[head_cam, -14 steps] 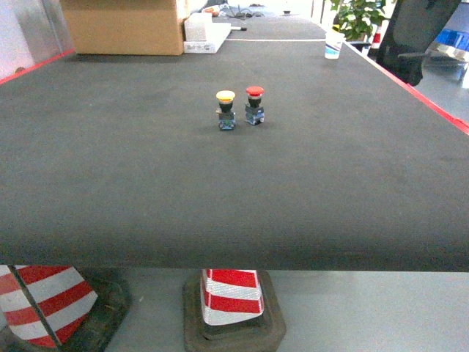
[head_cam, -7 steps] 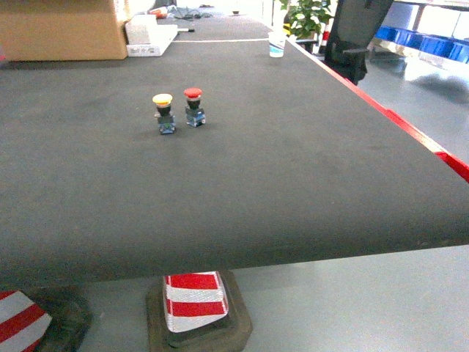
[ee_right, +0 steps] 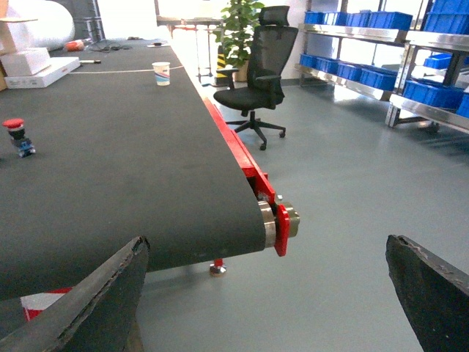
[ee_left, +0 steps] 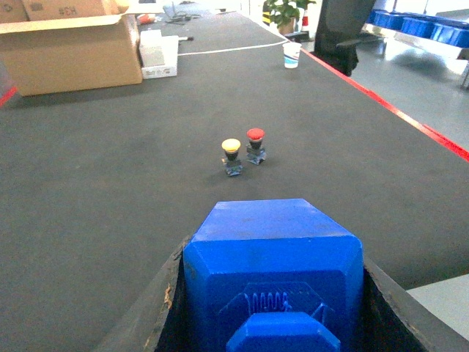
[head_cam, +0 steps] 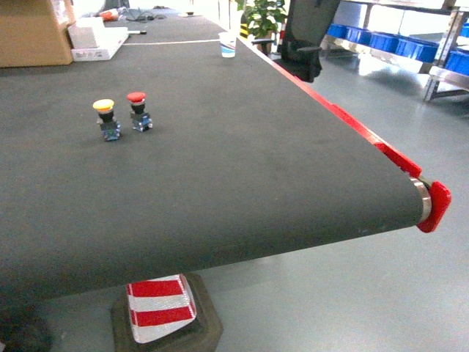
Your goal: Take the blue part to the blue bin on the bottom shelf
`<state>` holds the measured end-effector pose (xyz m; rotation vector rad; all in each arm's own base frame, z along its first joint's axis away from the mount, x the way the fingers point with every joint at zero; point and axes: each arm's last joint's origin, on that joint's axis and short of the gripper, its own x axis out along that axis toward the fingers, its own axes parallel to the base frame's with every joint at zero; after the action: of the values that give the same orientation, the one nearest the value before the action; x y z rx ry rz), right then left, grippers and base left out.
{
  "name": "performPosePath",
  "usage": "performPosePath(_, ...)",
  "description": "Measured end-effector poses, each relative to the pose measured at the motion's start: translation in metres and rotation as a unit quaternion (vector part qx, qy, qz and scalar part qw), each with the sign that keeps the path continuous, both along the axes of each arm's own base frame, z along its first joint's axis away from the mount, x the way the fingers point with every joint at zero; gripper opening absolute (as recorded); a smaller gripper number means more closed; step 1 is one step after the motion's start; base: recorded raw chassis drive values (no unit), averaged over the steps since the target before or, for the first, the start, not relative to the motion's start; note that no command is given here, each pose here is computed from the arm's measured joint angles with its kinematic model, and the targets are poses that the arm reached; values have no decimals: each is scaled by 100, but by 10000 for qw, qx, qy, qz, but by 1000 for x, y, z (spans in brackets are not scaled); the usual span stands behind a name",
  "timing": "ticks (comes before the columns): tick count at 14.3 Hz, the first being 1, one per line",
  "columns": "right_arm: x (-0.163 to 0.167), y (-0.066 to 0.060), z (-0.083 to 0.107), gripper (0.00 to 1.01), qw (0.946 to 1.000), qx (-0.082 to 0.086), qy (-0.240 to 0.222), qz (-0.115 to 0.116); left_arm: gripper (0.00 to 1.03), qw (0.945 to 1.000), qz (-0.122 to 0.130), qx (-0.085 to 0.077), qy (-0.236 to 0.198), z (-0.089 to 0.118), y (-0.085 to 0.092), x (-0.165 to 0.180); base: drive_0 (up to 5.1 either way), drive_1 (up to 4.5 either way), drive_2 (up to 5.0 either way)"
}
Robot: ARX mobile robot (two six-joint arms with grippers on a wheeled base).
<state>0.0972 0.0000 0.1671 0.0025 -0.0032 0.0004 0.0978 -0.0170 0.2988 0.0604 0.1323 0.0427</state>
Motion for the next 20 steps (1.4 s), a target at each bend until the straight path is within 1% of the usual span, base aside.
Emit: performPosePath(20,0,0,0,98,10000,0,0,0,44,10000,0,0,-2,0,0,0,-158,-158,-158)
